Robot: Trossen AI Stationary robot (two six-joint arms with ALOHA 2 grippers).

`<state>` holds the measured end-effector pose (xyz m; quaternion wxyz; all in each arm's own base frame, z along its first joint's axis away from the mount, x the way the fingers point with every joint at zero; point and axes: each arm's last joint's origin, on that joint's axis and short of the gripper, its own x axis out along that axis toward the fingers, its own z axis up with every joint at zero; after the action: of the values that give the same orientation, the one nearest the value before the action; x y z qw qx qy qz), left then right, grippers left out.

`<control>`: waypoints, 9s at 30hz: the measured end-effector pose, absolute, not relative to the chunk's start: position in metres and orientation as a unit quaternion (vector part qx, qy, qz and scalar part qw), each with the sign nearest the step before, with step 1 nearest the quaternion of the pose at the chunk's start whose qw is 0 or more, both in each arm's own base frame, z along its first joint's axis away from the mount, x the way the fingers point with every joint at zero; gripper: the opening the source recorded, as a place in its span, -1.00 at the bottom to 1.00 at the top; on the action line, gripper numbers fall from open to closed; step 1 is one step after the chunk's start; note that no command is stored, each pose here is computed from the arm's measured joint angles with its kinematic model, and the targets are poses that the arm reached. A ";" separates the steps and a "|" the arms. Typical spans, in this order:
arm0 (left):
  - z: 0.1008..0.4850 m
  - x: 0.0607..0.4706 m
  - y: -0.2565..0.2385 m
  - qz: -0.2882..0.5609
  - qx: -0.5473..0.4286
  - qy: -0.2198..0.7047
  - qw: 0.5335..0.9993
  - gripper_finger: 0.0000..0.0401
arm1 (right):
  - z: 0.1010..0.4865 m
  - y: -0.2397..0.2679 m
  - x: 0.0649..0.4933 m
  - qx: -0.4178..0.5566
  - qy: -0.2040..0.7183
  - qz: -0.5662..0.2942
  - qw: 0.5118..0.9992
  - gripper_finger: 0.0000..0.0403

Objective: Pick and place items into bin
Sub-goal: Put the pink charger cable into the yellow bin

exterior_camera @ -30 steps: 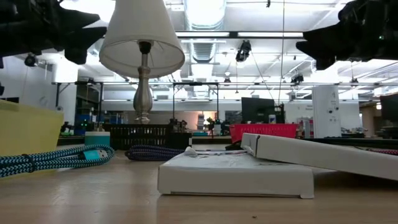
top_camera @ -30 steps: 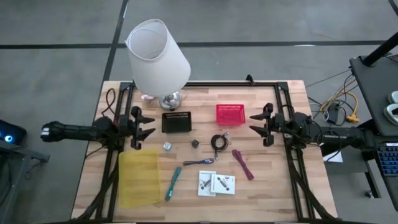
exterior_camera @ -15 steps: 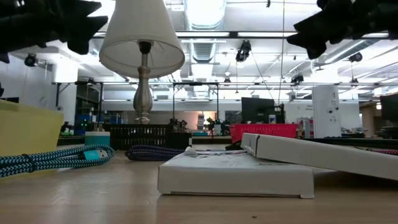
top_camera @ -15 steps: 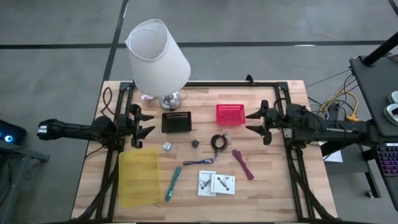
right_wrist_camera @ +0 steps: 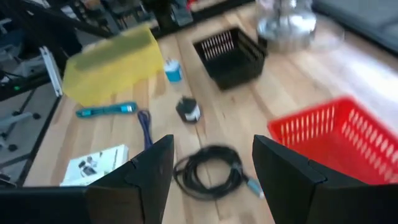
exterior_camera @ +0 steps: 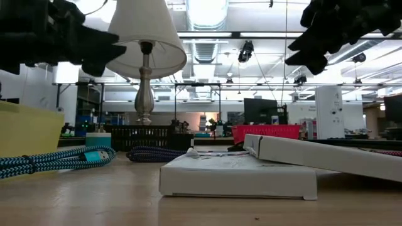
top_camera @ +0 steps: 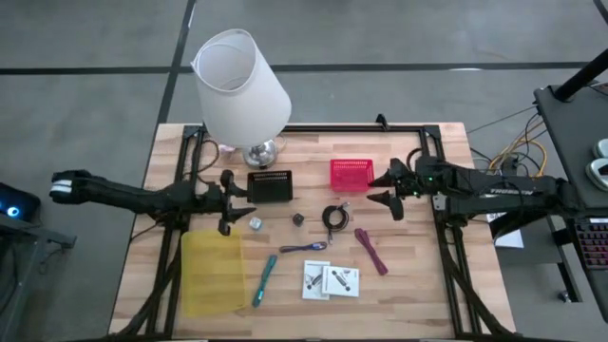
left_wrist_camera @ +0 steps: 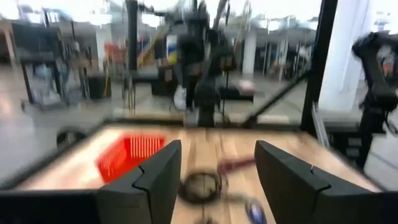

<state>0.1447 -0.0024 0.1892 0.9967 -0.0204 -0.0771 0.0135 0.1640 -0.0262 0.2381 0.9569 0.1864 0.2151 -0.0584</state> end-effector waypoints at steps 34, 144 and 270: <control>0.196 0.153 -0.002 0.020 0.029 -0.109 0.993 -0.05 | 0.184 0.001 0.191 0.353 0.480 -0.151 0.789 0.01; 0.193 0.153 -0.002 0.020 0.029 -0.101 0.994 -0.05 | 0.237 0.026 0.308 -0.133 -0.018 -0.064 0.989 -0.91; 0.206 0.242 -0.005 0.019 0.085 -0.004 0.996 -0.85 | 0.227 0.017 0.281 -0.068 0.281 0.028 0.957 -0.50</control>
<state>0.2416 -0.0048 0.2058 0.9962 0.0848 -0.0039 0.0191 0.2811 0.0166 0.2268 0.9569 -0.0683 0.2808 0.0280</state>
